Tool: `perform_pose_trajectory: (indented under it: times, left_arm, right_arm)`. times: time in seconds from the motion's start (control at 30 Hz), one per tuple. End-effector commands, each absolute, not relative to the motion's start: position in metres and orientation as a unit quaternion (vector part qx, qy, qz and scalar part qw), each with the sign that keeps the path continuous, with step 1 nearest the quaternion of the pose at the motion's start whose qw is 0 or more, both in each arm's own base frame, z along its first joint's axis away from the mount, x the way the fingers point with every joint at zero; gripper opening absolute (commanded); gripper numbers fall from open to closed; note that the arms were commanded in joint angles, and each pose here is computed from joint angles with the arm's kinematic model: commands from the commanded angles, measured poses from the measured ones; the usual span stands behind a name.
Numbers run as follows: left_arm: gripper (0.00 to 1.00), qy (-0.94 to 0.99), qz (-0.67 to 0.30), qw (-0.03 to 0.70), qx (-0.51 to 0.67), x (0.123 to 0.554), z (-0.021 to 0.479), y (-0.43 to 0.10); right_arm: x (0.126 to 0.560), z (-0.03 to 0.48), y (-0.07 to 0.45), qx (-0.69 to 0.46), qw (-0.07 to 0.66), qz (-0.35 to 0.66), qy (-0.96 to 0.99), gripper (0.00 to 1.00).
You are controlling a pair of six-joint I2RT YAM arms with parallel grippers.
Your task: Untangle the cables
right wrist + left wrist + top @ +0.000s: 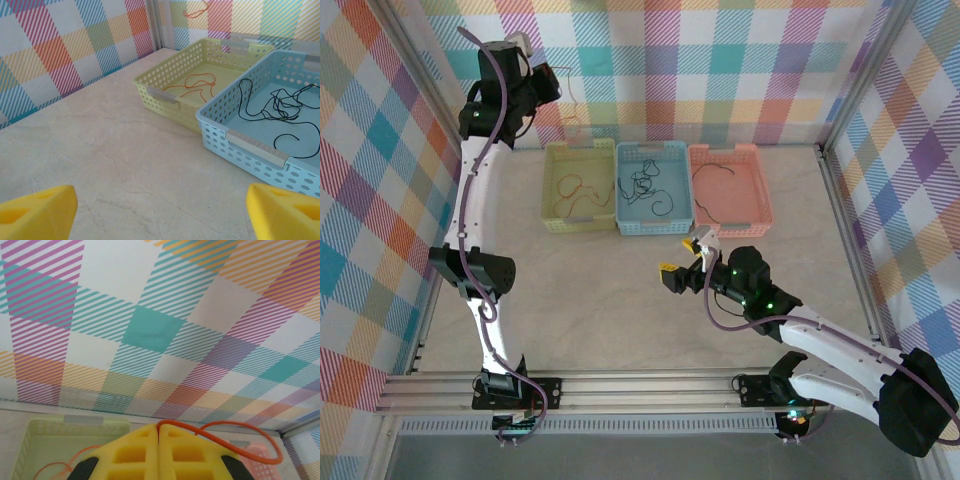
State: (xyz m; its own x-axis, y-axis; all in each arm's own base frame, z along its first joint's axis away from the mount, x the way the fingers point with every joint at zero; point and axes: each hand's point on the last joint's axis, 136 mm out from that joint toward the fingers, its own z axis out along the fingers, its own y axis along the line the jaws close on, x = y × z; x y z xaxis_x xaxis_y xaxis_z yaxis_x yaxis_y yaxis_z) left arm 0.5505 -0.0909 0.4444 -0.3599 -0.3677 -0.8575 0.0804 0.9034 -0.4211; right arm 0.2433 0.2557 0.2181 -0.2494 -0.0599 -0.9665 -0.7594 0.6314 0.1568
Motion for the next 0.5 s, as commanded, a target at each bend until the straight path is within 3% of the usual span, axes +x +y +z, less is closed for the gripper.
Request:
perform_pose_trajectory:
  times: [0.0,0.27,0.4,0.47]
  left_arm:
    - [0.0,0.816,-0.204,0.532,-0.095,0.556,0.423,-0.092]
    - [0.0,0.846,-0.189,0.491,-0.091,0.585,0.359,-0.096]
    - [0.01,0.876,-0.174,0.439,-0.097,0.594,0.294,-0.097]
    - [0.27,0.898,-0.167,0.393,-0.108,0.589,0.249,-0.097]
  right_arm:
    - [0.246,0.232,0.255,-0.283,0.561,0.322,0.708,0.87]
    - [0.244,0.236,0.253,-0.282,0.565,0.323,0.705,0.87]
    - [0.244,0.236,0.252,-0.281,0.567,0.319,0.705,0.88]
    - [0.245,0.237,0.25,-0.279,0.569,0.316,0.706,0.88]
